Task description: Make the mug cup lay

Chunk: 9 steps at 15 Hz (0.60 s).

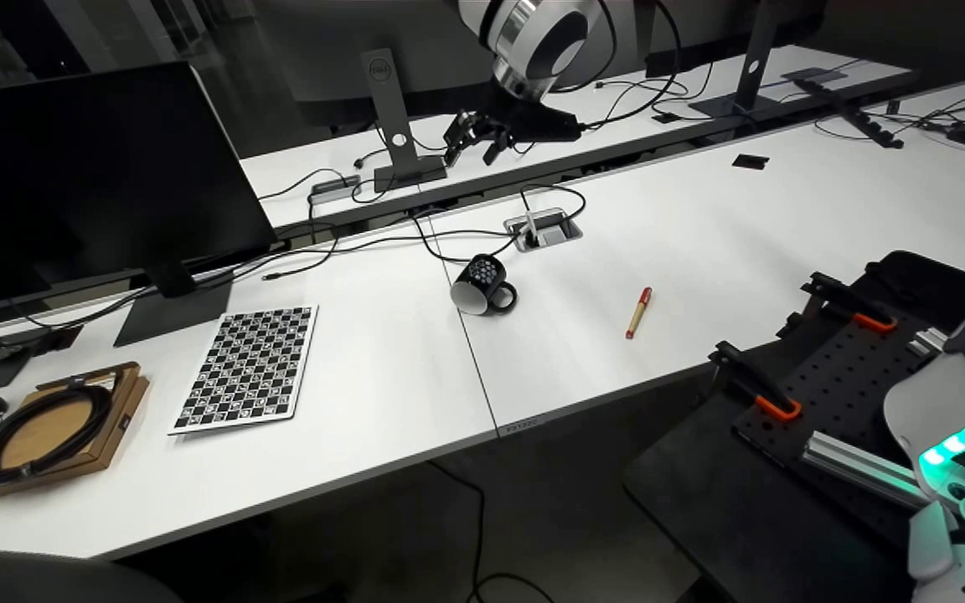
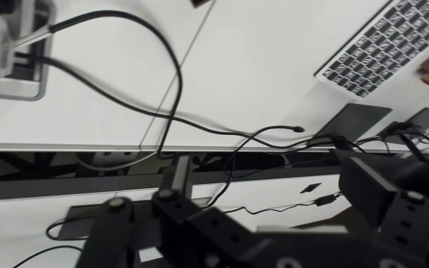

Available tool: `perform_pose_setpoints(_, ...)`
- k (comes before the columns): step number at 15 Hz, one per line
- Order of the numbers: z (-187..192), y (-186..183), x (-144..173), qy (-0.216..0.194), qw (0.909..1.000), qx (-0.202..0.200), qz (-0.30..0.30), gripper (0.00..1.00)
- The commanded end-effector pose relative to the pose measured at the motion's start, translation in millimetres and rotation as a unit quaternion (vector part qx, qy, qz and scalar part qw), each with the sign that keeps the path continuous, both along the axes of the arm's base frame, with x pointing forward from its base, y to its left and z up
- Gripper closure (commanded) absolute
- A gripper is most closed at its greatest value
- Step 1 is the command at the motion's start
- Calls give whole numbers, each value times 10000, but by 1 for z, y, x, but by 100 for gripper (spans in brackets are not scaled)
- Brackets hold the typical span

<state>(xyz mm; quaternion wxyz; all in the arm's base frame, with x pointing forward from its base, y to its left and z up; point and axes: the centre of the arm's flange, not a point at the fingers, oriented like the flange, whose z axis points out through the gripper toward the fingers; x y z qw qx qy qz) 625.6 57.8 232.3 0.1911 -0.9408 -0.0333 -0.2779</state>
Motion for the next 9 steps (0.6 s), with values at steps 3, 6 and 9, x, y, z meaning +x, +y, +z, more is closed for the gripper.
perform_pose_setpoints(3, 0, 7, -1, 62, 9996, 282, 13, 0)
perform_pose_setpoints(6, 0, 6, -1, 70, 9995, 310, -6, 0)
perform_pose_setpoints(9, 0, 6, -1, 73, 9995, 321, -9, 0)
